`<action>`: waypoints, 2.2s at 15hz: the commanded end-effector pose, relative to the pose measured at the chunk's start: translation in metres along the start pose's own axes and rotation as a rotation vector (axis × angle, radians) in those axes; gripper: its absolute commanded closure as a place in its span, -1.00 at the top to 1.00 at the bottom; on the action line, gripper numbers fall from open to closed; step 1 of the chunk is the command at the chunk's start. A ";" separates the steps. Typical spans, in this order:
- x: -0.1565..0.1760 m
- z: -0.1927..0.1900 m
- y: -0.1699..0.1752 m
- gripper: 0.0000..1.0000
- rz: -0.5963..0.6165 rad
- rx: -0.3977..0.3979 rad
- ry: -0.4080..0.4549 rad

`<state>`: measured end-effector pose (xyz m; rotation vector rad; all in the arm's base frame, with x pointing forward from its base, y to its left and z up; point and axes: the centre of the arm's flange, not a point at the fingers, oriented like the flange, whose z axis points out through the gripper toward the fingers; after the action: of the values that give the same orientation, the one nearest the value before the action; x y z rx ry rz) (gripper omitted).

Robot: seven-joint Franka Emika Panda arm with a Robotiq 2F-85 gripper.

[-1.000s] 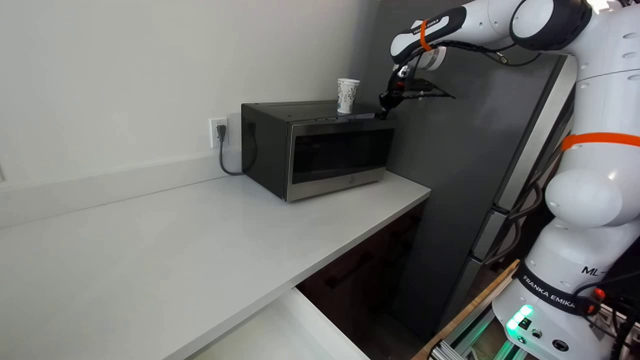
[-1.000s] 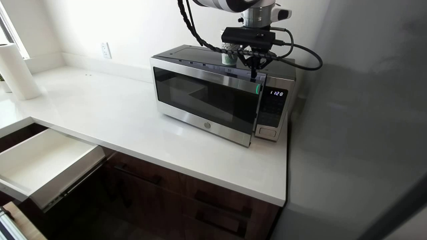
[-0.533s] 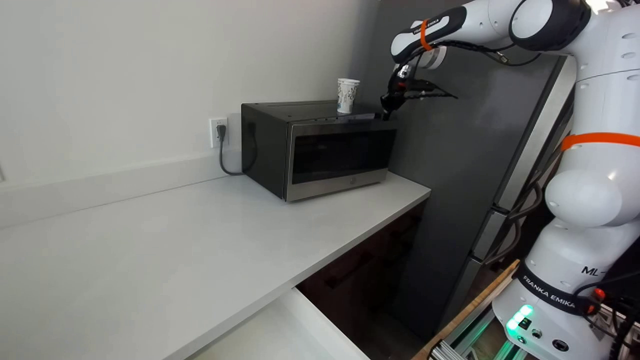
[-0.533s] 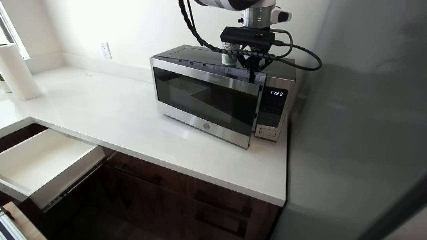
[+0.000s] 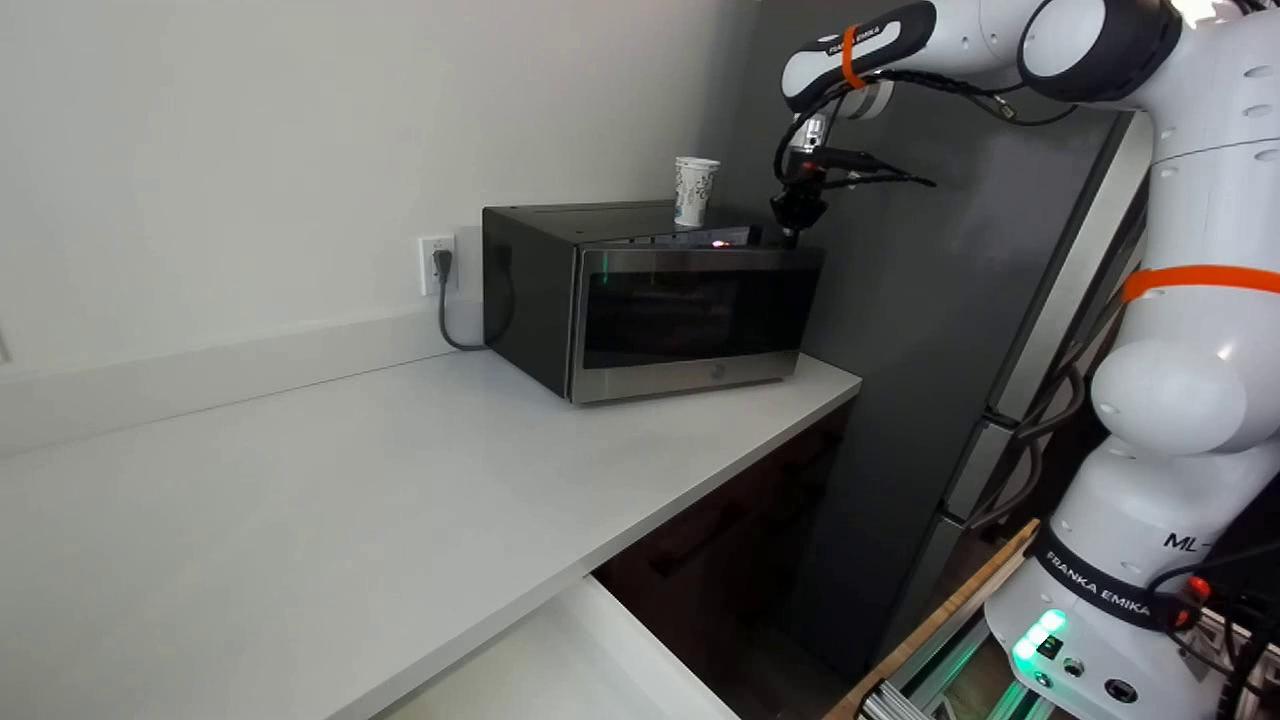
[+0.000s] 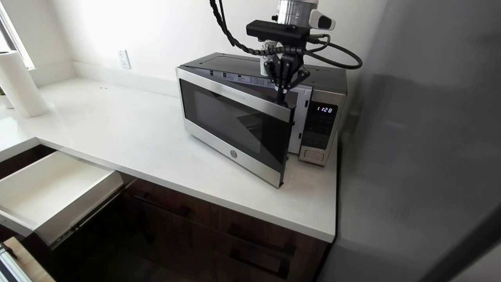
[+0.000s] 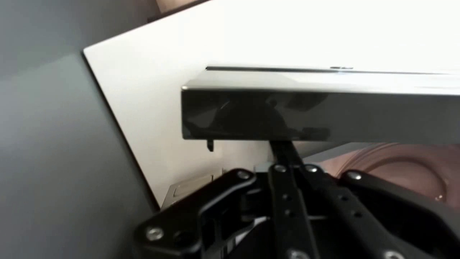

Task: Open the microwave door

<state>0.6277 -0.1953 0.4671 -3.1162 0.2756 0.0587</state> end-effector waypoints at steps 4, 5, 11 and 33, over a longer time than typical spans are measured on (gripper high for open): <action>-0.015 -0.007 -0.027 -1.00 0.067 0.230 -0.285; -0.018 -0.008 -0.029 -1.00 0.081 0.261 -0.314; -0.027 -0.037 -0.039 -0.48 0.055 0.173 -0.204; -0.046 -0.054 -0.113 1.00 -0.202 0.007 0.095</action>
<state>0.6175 -0.0872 0.5589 -3.1546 0.0264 -0.0540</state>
